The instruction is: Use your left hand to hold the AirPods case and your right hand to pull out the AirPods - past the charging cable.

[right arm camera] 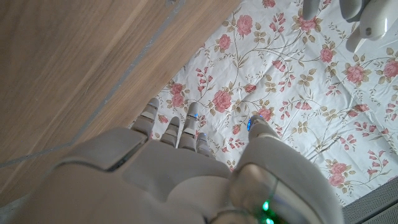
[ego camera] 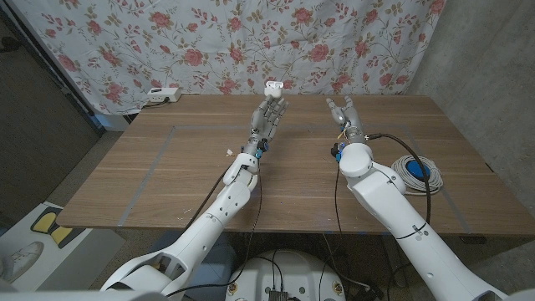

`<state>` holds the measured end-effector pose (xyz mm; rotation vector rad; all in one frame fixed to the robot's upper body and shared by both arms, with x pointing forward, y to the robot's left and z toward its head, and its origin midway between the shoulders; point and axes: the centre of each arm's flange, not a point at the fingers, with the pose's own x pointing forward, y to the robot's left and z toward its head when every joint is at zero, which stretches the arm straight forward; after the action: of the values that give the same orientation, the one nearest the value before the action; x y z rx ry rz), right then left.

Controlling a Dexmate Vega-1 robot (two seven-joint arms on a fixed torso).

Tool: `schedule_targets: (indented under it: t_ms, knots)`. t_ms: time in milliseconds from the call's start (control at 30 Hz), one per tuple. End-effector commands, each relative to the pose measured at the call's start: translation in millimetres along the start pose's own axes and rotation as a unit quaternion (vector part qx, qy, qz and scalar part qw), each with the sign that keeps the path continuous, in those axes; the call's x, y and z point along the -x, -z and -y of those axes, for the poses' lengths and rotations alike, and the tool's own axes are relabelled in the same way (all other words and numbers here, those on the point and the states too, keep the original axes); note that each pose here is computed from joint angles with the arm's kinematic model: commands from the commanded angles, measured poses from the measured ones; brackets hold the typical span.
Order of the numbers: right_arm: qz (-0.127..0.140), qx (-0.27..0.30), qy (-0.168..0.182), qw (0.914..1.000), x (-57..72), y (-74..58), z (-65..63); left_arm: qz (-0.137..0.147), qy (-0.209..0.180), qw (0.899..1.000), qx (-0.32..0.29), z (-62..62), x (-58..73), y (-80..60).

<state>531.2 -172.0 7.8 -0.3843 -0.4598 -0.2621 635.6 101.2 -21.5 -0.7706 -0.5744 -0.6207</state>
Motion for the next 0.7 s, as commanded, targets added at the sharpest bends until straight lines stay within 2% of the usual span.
schedule_targets:
  t_ms: [33, 167, 700]
  knots:
    - [-0.004, 0.0, -0.003, 1.0, -1.2, 3.8, 1.4, -0.015, -0.001, 0.999, 0.034, -2.0, 4.7, 5.8]
    - [-0.004, -0.001, -0.003, 1.0, -1.5, 5.3, 2.6, -0.023, -0.004, 0.999, 0.033, -3.3, 8.3, 7.8]
    - [0.003, -0.002, -0.006, 1.0, -5.1, 5.9, 8.1, -0.013, -0.014, 1.0, 0.02, -9.8, 15.0, 2.5]
